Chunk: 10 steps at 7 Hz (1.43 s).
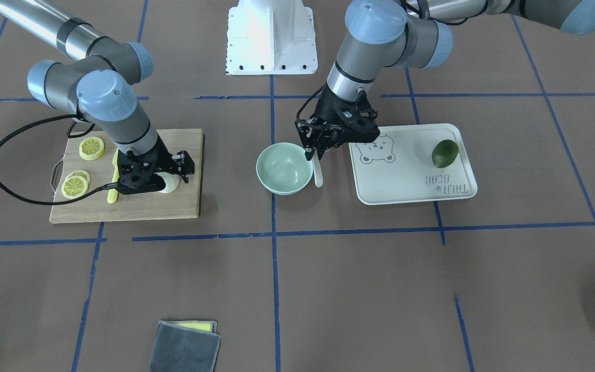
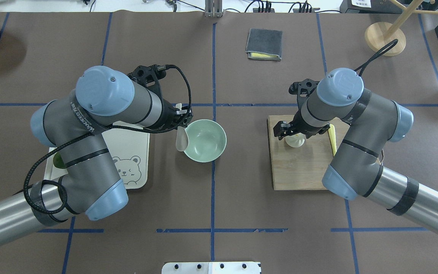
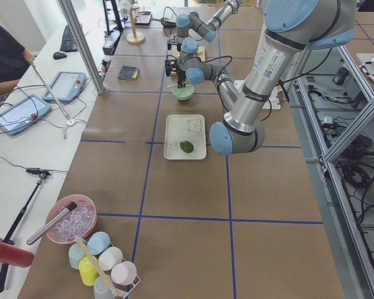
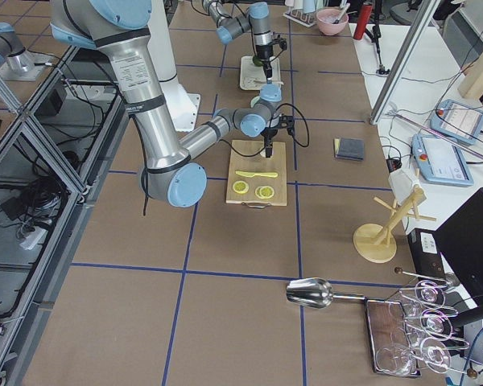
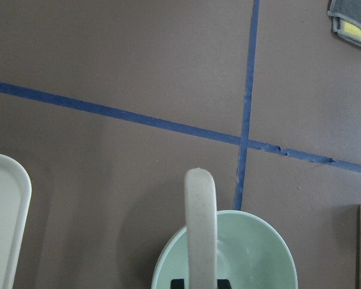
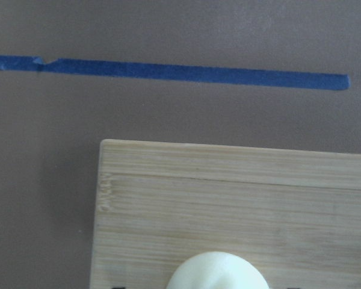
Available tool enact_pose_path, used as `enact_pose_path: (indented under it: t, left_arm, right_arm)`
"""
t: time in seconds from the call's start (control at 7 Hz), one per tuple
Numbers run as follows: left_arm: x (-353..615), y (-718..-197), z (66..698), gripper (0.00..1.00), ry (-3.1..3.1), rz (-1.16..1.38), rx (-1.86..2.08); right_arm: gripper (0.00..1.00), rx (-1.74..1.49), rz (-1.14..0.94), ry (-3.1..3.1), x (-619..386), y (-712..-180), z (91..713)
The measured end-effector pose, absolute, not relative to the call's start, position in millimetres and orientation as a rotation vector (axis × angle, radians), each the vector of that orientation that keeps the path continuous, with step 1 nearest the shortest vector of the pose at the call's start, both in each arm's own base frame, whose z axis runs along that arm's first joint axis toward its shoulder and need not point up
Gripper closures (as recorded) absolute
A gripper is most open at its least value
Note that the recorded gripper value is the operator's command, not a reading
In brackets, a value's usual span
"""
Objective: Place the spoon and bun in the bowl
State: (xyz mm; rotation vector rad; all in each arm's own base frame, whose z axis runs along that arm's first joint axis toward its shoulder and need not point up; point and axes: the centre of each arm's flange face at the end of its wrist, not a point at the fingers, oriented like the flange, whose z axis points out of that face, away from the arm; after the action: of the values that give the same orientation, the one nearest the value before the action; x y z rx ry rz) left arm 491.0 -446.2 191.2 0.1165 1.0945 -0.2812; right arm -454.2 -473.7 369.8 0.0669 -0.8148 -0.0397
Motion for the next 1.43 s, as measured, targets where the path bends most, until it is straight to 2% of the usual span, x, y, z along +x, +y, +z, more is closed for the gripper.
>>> enact_pose_path:
  t: [0.71, 1.43]
  left_arm:
    - [532, -455, 189, 1.00, 1.171, -0.411, 0.028]
    - [551, -459, 191, 1.00, 1.177, -0.426, 0.023]
  right_arm:
    - [1.00, 0.079, -0.038, -0.837, -442, -474, 358]
    - [1.00, 0.080, -0.020, -0.879, -415, -487, 339]
